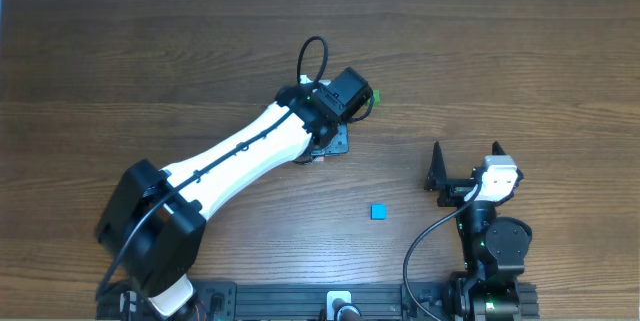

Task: Stack Cubes

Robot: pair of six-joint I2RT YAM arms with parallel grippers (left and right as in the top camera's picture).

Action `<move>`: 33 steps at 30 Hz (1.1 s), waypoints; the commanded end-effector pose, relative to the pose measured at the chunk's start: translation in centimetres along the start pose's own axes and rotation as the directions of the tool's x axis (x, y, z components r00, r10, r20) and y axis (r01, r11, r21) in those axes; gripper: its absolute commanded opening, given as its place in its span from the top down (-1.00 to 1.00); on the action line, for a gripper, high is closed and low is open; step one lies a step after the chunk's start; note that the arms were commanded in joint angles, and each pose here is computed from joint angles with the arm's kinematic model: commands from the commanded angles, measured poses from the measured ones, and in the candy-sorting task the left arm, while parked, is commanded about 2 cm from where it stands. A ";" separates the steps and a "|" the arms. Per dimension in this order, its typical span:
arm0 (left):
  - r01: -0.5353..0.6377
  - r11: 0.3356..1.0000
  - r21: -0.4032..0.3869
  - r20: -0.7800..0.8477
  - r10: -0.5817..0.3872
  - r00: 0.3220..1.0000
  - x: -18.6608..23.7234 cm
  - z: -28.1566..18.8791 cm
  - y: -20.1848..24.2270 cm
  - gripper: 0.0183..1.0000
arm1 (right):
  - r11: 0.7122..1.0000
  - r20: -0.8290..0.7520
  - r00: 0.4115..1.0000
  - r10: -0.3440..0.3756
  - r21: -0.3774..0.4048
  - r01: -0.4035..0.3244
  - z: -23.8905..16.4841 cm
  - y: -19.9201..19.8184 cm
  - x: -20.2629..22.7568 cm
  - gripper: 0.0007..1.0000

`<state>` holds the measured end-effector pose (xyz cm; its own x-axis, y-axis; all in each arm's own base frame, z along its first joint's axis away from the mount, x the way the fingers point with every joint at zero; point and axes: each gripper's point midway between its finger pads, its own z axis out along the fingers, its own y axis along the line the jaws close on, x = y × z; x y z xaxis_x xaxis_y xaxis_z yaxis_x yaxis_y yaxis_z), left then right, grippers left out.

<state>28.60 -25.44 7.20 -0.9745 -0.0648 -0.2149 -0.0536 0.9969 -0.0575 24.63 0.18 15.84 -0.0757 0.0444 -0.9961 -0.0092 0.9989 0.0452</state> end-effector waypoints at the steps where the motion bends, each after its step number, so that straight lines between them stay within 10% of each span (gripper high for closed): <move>1: -0.007 1.000 -0.001 -0.028 0.007 1.000 0.0 0.9 -0.2 0.96 | 1.000 0.001 1.000 -0.008 0.008 0.008 0.0 -0.2 0.2 -0.99; 33: -0.007 1.000 -0.025 -0.059 0.006 0.998 0.5 1.6 0.3 0.95 | 1.000 0.001 1.000 -0.008 0.008 0.008 0.0 -0.2 0.2 -0.99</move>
<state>28.00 -25.33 5.75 -0.9844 -0.0582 -0.1658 -0.0532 0.9980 -0.0340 24.63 0.18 15.84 -0.0758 0.0448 -0.9961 -0.0092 0.9989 0.0456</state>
